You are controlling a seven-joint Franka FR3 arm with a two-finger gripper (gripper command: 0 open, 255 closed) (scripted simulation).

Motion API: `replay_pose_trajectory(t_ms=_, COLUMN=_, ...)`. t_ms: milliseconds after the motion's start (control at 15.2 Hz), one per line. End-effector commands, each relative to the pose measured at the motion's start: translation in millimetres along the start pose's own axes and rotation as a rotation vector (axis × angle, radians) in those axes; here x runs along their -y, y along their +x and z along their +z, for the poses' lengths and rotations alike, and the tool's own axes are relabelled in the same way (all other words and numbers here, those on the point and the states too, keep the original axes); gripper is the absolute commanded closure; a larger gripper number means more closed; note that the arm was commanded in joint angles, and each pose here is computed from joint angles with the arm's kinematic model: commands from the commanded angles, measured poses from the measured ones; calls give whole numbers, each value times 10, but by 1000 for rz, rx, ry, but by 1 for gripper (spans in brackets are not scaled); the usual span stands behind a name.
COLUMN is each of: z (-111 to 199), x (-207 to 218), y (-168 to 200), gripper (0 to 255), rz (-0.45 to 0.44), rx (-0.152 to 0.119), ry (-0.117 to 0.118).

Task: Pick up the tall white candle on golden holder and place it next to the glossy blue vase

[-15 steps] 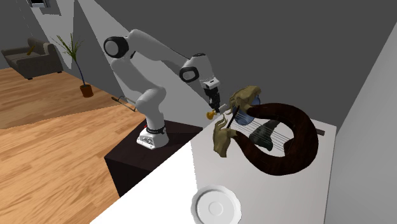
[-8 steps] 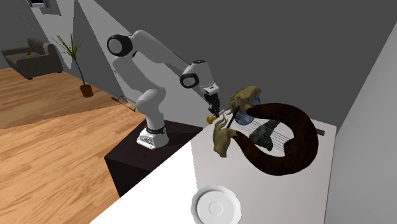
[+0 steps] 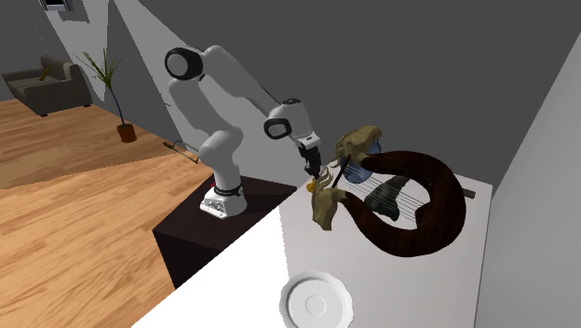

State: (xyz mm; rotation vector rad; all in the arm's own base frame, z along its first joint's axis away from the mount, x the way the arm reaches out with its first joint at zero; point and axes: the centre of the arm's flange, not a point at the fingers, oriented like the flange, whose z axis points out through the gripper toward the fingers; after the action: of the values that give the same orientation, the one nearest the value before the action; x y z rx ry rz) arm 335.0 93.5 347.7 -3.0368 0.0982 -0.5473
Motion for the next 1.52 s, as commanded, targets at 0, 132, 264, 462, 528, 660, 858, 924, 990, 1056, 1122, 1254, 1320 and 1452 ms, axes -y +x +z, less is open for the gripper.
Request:
replay_pose_trajectory(t_ms=0, z=106, x=-26, y=-31, gripper=255, rz=0, rx=0, ry=0)
replay_pose_trajectory(t_ms=132, z=204, x=-33, y=-68, gripper=255, rz=0, rx=0, ry=0)
replay_pose_trajectory(t_ms=264, z=240, x=-36, y=-81, gripper=255, rz=0, rx=0, ry=0)
replay_pose_trajectory(t_ms=462, z=240, x=-36, y=-81, gripper=255, rz=0, rx=0, ry=0)
replay_pose_trajectory(t_ms=528, z=240, x=-36, y=-81, gripper=255, rz=0, rx=0, ry=0)
replay_pose_trajectory(t_ms=660, z=240, x=-36, y=-81, gripper=255, rz=0, rx=0, ry=0)
replay_pose_trajectory(t_ms=858, z=249, x=-32, y=-73, gripper=0, rz=0, rx=0, ry=0)
replay_pose_trajectory(t_ms=924, z=247, x=-29, y=-75, gripper=0, rz=0, rx=0, ry=0)
replay_pose_trajectory(t_ms=990, z=247, x=-29, y=-76, gripper=0, rz=0, rx=0, ry=0)
replay_pose_trajectory(t_ms=1056, z=240, x=-36, y=-81, gripper=0, rz=0, rx=0, ry=0)
replay_pose_trajectory(t_ms=1122, z=108, x=-36, y=-81, gripper=0, rz=0, rx=0, ry=0)
replay_pose_trajectory(t_ms=1254, z=-156, x=-36, y=-81, gripper=0, rz=0, rx=0, ry=0)
replay_pose_trajectory(t_ms=1320, z=-260, x=-36, y=-81, gripper=0, rz=0, rx=0, ry=0)
replay_pose_trajectory(t_ms=1452, z=-260, x=-36, y=-81, gripper=0, rz=0, rx=0, ry=0)
